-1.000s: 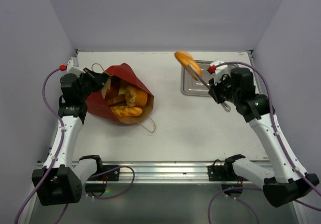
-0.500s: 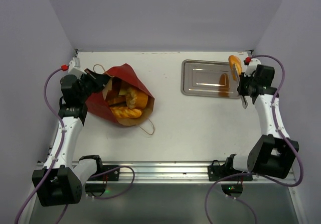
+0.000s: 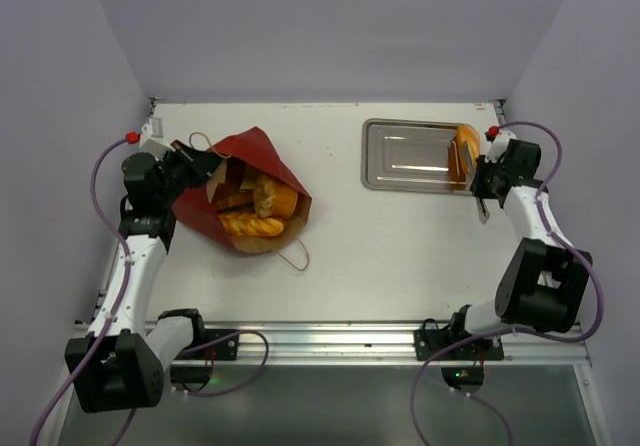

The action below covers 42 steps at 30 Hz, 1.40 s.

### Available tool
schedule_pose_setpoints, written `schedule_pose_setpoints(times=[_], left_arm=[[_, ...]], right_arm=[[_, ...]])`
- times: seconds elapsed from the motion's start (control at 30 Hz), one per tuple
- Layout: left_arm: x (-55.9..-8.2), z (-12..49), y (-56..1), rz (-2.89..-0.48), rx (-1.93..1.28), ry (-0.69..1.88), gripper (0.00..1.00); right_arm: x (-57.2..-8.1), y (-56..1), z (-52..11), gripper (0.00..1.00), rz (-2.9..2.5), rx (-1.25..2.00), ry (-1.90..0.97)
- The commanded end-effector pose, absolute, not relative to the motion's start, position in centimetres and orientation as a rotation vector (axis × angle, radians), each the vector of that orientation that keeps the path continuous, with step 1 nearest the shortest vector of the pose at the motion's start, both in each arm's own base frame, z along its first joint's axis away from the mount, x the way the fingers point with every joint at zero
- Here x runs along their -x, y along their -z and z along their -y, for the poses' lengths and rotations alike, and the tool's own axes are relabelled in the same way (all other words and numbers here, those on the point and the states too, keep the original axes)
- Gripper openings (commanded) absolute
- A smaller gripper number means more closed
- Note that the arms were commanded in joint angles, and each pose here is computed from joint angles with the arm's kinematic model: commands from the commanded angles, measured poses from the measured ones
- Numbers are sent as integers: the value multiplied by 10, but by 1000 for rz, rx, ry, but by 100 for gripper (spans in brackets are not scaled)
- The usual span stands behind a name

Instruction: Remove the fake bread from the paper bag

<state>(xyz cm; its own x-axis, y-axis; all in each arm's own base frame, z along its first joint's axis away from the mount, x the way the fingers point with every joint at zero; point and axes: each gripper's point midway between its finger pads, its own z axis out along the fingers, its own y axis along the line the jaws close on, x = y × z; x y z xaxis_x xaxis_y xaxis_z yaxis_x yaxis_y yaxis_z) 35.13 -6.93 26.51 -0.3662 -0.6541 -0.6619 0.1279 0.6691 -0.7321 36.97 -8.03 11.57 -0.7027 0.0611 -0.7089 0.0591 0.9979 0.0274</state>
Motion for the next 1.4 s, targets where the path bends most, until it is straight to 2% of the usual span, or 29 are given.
schedule_pose_setpoints(times=[0.0, 0.23, 0.43, 0.47, 0.6, 0.87, 1.37], left_arm=[[-347, 76, -292, -1681, 325, 898, 0], [-345, 76, -288, -1685, 330, 903, 0], [-345, 76, -288, -1681, 329, 906, 0], [-345, 77, -288, -1680, 327, 907, 0], [-344, 76, -289, -1677, 325, 905, 0], [-342, 77, -291, -1673, 321, 910, 0], [-342, 78, -299, -1662, 311, 914, 0]], right_arm=[[-381, -116, 79, 0, -2300, -68, -11], [-370, -104, 76, 2, -2352, -41, -26], [-366, -108, 74, 20, -2348, -23, -26], [-366, -109, 75, 26, -2344, -24, -24], [-366, -115, 73, 36, -2332, -19, -29], [-363, -128, 70, 41, -2299, -8, -31], [-354, -159, 57, 42, -2228, 137, -54]])
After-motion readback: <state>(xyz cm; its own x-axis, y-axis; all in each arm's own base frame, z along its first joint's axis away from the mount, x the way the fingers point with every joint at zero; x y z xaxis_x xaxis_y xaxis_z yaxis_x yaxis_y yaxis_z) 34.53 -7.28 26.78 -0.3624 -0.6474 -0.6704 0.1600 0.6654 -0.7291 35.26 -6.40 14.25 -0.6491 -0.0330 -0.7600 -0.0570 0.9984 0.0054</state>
